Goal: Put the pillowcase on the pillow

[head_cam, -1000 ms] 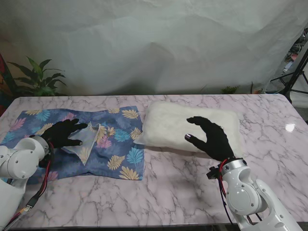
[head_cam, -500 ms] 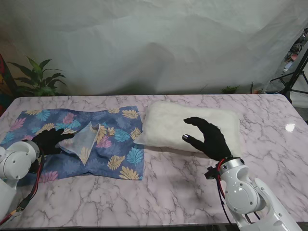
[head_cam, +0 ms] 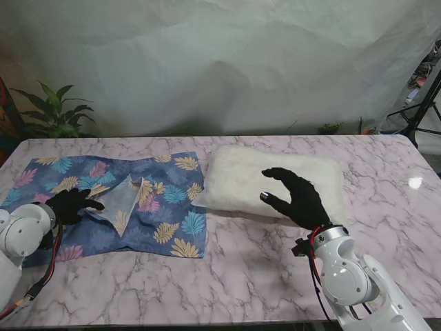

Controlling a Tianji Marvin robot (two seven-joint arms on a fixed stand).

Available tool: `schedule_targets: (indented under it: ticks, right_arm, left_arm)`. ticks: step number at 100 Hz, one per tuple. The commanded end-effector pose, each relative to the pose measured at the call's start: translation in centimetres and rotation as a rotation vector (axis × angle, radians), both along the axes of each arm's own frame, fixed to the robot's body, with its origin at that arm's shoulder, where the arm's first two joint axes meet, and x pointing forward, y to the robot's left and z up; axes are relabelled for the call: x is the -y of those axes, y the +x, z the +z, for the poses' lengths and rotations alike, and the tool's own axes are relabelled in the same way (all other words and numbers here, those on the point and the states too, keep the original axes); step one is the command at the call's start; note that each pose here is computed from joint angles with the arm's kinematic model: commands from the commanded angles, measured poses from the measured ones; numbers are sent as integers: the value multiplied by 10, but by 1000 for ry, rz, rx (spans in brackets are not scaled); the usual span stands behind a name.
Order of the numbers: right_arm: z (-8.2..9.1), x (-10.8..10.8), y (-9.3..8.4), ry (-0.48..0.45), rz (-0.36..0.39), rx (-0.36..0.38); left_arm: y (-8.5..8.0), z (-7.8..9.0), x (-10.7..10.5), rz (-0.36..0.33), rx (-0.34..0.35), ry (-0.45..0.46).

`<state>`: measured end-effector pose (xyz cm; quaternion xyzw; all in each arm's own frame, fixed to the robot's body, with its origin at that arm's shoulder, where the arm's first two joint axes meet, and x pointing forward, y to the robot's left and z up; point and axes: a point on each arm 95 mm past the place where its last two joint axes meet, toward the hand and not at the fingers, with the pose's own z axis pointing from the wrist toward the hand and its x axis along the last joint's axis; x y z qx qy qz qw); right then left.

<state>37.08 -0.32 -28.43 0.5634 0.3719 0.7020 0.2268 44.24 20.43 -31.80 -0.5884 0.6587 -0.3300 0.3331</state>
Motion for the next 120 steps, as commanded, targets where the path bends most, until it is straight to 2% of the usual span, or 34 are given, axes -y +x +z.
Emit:
schedule_targets:
  ticks: [1, 15, 46, 60, 74, 82, 105, 120]
  right_arm:
    - [-1, -1, 0, 0, 0, -5]
    - [-1, -1, 0, 1, -1, -6]
    - [-2, -1, 1, 8, 2, -8]
    - [-2, -1, 0, 12, 7, -12]
    - [-2, -1, 0, 17, 7, -8]
    - [-2, -1, 1, 17, 10, -8]
    - [-3, -2, 1, 19, 13, -10]
    - [-3, -2, 0, 18, 10, -10]
  left_arm:
    - [2, -2, 6, -25, -15, -12]
    - [5, -4, 8, -44, -36, 19]
    - [4, -7, 3, -46, -71, 171]
    - [6, -10, -2, -50, -47, 243]
    - [13, -21, -5, -60, 34, 276]
    - [19, -27, -3, -57, 63, 272]
    - [37, -39, 3, -51, 83, 243]
    - [44, -41, 7, -35, 136, 236]
